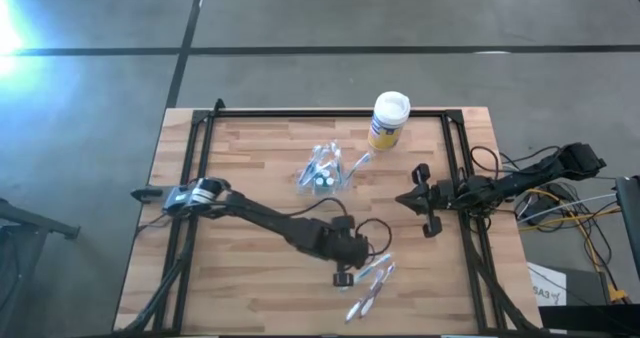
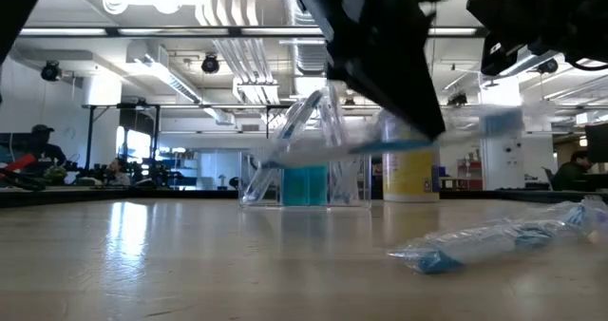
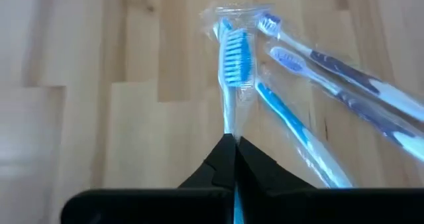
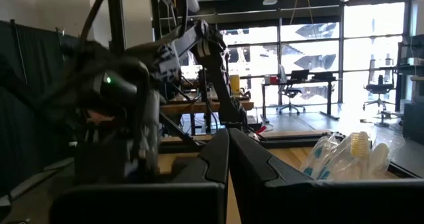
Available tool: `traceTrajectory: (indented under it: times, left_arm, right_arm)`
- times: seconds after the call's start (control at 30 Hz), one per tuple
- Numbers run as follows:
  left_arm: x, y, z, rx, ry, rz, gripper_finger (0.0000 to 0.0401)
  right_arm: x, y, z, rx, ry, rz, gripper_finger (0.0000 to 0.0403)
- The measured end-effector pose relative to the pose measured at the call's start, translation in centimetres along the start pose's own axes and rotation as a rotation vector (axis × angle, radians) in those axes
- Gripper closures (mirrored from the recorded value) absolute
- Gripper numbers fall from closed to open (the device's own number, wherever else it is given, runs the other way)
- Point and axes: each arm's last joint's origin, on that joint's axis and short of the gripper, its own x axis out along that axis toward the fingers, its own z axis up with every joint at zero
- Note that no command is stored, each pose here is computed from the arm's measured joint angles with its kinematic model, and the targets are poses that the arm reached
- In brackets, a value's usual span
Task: Pick & Place toothbrushing station
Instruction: Put the blue toothbrush into the transparent organizer
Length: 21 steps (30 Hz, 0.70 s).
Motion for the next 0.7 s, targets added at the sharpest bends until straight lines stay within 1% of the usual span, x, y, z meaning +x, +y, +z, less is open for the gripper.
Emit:
traceTrajectory:
  times: [0.07, 0.13, 0.23, 0.33, 0.43, 0.53, 0.7]
  left_arm:
    - [-1.6, 0.0, 0.0, 0.02, -0.022, 0.026, 0.0398]
    - [-3.7, 0.3, 0.1, 0.031, -0.068, 0.029, 0.0399]
    - [-7.8, 1.0, -0.1, 0.025, -0.197, 0.003, 0.0399]
    - [-11.9, 2.2, -1.5, -0.008, -0.344, -0.022, 0.04]
    - [-15.7, 3.6, -4.2, -0.048, -0.505, -0.039, 0.04]
    - [-18.9, 5.1, -7.7, -0.073, -0.669, -0.059, 0.04]
    - [-21.7, 6.8, -13.9, -0.034, -0.916, -0.105, 0.04]
  right_arm:
    - [0.0, 0.0, 0.0, 0.0, 0.0, 0.0, 0.0394]
    - [0.0, 0.0, 0.0, 0.0, -0.001, 0.0, 0.0394]
    - [0.0, 0.0, 0.0, 0.0, 0.0, 0.0, 0.0394]
    - [0.0, 0.0, 0.0, 0.003, 0.0, 0.0, 0.0394]
    - [0.0, 0.0, 0.0, 0.003, 0.0, 0.0, 0.0394]
    - [0.0, 0.0, 0.0, 0.002, 0.0, 0.0, 0.0394]
    - [0.0, 0.0, 0.0, -0.001, -0.001, 0.0, 0.0394]
